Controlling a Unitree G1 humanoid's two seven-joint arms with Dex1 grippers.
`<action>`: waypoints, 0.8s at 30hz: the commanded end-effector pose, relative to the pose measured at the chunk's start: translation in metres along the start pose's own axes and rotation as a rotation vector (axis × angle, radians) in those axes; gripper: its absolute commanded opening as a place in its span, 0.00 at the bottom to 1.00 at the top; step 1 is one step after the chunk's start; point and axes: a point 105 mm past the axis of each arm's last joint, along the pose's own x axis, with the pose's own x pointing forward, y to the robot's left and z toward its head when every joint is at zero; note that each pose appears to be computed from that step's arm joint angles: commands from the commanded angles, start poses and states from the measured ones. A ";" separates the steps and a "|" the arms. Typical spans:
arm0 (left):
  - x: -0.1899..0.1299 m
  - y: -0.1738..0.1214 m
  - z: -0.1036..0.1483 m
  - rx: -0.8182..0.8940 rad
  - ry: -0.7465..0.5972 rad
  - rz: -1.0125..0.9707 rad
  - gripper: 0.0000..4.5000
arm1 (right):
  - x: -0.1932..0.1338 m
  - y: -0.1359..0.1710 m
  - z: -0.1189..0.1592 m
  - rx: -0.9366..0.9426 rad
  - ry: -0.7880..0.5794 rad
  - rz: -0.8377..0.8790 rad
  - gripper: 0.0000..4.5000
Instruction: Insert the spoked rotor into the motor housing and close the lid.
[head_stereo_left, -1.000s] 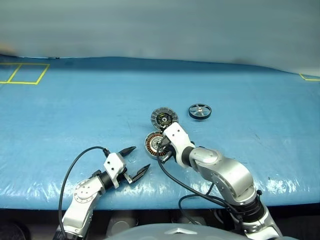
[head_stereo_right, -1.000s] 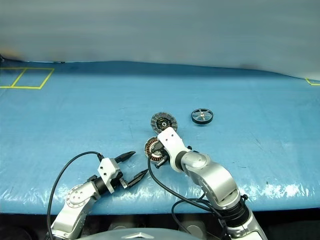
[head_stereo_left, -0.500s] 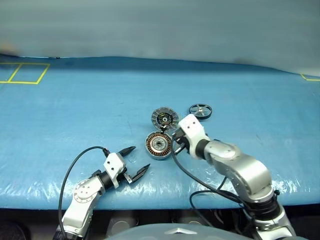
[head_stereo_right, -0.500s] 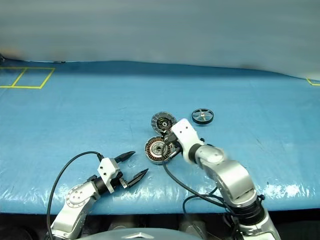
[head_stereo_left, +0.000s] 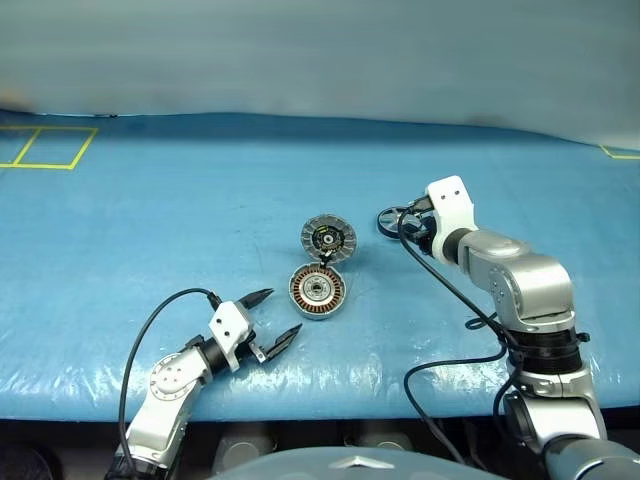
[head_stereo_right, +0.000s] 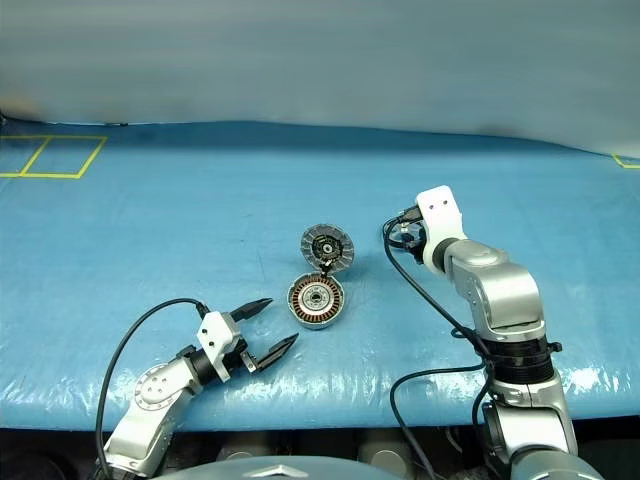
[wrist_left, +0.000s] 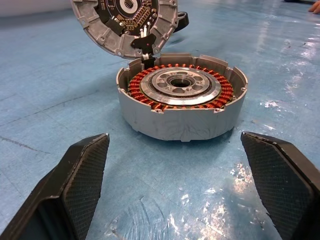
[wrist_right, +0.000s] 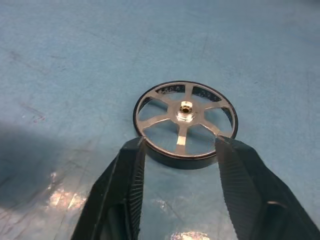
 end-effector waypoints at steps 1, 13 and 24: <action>0.000 0.000 0.004 0.016 -0.020 0.004 1.00 | 0.007 -0.005 0.018 -0.008 -0.057 -0.046 0.79; 0.000 0.001 0.003 0.014 -0.020 0.019 1.00 | 0.041 0.000 0.019 -0.004 -0.034 -0.086 1.00; -0.002 0.000 0.002 0.008 -0.016 0.030 1.00 | 0.049 -0.003 -0.004 0.086 0.034 -0.101 1.00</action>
